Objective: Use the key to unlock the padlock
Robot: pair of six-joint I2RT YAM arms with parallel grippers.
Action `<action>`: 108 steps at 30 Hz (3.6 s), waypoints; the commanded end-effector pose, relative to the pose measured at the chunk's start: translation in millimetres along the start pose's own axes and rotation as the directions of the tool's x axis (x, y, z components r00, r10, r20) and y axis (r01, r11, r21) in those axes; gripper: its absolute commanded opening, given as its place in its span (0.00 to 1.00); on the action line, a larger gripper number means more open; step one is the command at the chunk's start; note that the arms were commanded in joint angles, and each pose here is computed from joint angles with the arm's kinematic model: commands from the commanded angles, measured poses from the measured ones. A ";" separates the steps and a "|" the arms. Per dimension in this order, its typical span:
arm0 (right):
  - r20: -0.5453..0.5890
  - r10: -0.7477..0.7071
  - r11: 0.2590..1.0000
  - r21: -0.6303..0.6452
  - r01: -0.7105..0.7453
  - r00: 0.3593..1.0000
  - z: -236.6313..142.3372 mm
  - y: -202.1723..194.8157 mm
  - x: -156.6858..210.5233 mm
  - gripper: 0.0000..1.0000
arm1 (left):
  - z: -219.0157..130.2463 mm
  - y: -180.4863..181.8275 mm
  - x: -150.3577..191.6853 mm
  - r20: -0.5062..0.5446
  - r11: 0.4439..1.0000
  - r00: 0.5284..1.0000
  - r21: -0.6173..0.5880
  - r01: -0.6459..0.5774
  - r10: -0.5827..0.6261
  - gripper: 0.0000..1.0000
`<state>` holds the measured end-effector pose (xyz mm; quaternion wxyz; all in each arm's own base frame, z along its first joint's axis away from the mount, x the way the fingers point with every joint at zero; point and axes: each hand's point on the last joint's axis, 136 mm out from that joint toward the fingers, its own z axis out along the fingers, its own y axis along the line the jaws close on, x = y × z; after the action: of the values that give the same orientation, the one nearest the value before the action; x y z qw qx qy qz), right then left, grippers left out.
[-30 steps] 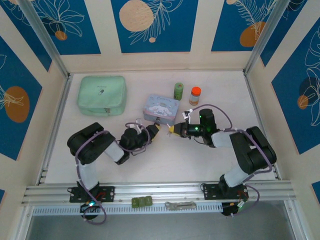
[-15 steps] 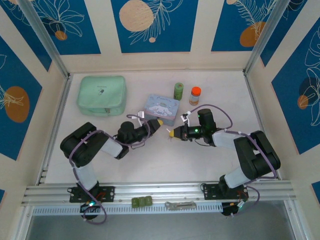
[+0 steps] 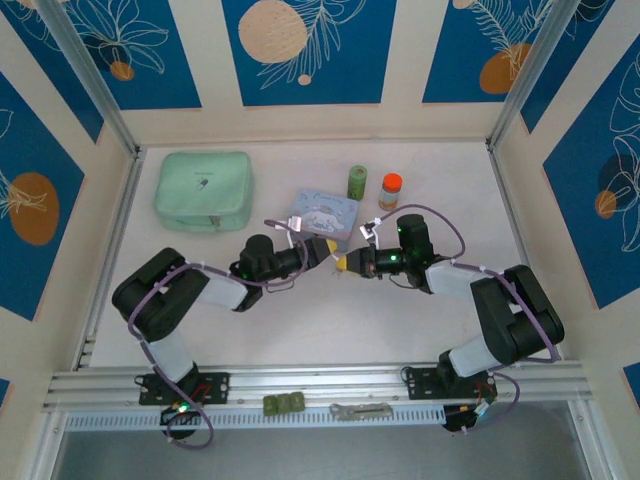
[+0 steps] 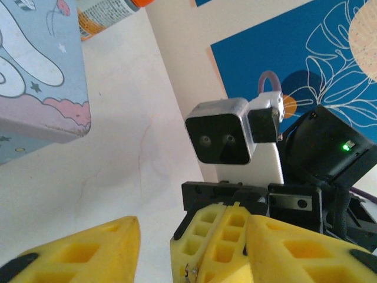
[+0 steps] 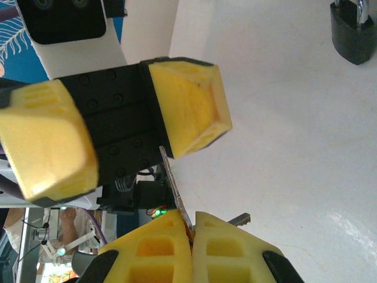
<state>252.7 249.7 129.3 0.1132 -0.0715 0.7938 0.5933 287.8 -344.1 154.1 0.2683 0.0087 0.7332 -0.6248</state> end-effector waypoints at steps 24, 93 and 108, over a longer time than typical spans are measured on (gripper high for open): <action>0.065 -0.075 0.997 0.007 0.075 0.995 -8.4 23.2 -17.1 0.12 | 14.2 -17.7 3.7 -0.059 0.999 0.998 0.024 0.035 -0.033 0.00; 0.090 -0.008 0.999 0.045 0.004 0.996 -6.2 -6.0 -9.8 0.00 | 18.5 141.2 -0.4 -0.324 0.865 0.935 -0.416 -0.281 0.148 0.32; 0.112 0.133 0.985 0.094 -0.144 0.985 -7.4 -43.1 8.9 0.00 | 27.6 92.4 -13.8 -0.135 0.964 0.990 -0.265 0.000 -0.037 0.00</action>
<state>253.5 233.9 99.4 0.1248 -0.0013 0.8160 0.5644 351.3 -335.8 47.1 0.2319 0.0426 0.8575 -0.4572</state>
